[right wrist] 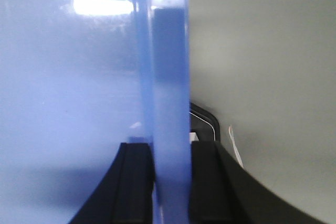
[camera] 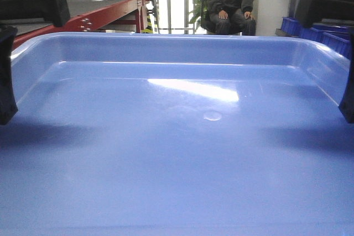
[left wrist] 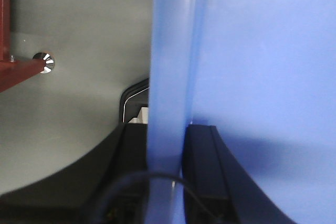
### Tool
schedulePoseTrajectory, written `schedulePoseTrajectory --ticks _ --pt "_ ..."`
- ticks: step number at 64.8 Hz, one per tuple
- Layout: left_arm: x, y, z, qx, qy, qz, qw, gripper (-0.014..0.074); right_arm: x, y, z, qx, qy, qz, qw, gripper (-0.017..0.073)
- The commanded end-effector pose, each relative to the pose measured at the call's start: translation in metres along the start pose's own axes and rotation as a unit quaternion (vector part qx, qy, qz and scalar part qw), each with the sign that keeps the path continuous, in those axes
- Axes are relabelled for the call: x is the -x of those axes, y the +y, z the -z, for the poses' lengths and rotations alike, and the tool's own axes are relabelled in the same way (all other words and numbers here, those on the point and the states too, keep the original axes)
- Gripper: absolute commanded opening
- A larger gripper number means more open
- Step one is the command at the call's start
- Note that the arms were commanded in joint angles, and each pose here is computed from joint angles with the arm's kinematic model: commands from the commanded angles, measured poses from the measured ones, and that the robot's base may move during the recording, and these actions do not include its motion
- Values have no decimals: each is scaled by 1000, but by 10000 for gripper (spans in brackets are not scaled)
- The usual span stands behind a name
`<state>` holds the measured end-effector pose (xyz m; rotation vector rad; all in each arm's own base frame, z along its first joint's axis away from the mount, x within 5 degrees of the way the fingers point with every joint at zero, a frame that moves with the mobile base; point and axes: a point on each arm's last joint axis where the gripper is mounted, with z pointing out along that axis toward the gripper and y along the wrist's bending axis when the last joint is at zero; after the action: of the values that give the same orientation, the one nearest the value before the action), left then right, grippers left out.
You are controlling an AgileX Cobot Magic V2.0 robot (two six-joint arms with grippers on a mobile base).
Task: Grab blue tray and place on right shelf
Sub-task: 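Hold the tray level with both grippers while the base turns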
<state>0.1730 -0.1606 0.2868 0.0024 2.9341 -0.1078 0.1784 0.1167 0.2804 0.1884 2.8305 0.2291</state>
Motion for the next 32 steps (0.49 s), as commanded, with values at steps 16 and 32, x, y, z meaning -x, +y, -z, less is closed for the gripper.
schedulePoseTrajectory --ticks 16,32 --pt "0 2 14 -8 -20 8 1000 21 5 1 13 15 -32 -2 999 214" --pt "0 2 14 -8 -20 8 1000 21 5 1 13 15 -32 -2 999 214"
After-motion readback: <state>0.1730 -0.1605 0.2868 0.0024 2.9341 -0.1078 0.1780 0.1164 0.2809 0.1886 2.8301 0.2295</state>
